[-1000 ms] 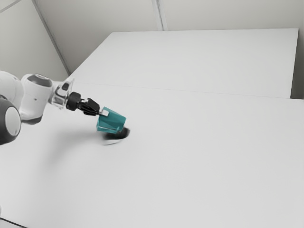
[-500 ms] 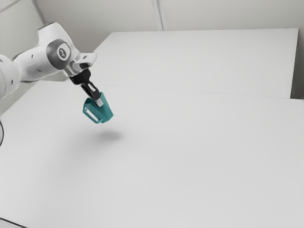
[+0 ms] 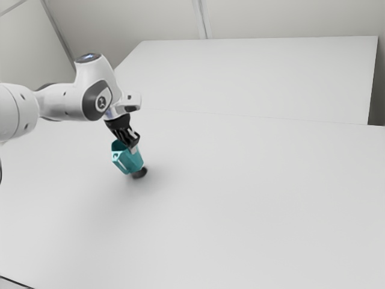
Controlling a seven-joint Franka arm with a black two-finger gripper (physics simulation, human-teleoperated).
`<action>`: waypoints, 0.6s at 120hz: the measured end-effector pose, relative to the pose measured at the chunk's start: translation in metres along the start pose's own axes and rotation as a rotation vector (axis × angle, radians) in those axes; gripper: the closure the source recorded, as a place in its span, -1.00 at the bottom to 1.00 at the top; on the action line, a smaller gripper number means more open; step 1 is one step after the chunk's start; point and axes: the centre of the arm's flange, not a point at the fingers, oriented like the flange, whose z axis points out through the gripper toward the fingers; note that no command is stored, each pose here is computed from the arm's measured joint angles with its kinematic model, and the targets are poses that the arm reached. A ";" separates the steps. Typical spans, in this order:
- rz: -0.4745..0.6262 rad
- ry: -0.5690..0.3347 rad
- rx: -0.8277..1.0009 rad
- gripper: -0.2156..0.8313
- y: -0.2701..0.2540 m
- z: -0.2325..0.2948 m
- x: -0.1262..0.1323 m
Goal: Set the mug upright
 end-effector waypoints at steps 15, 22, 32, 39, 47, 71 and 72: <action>-0.036 -0.010 0.007 0.91 0.005 0.009 0.000; -0.055 -0.014 0.008 0.91 0.005 0.012 0.001; -0.079 -0.022 0.009 0.91 0.005 0.019 0.001; -0.095 -0.031 0.008 0.91 0.005 0.025 0.001; -0.111 -0.039 0.007 0.92 0.005 0.030 0.002; -0.146 -0.045 0.003 0.69 0.008 0.036 0.003; -0.147 -0.045 0.003 0.66 0.009 0.035 0.003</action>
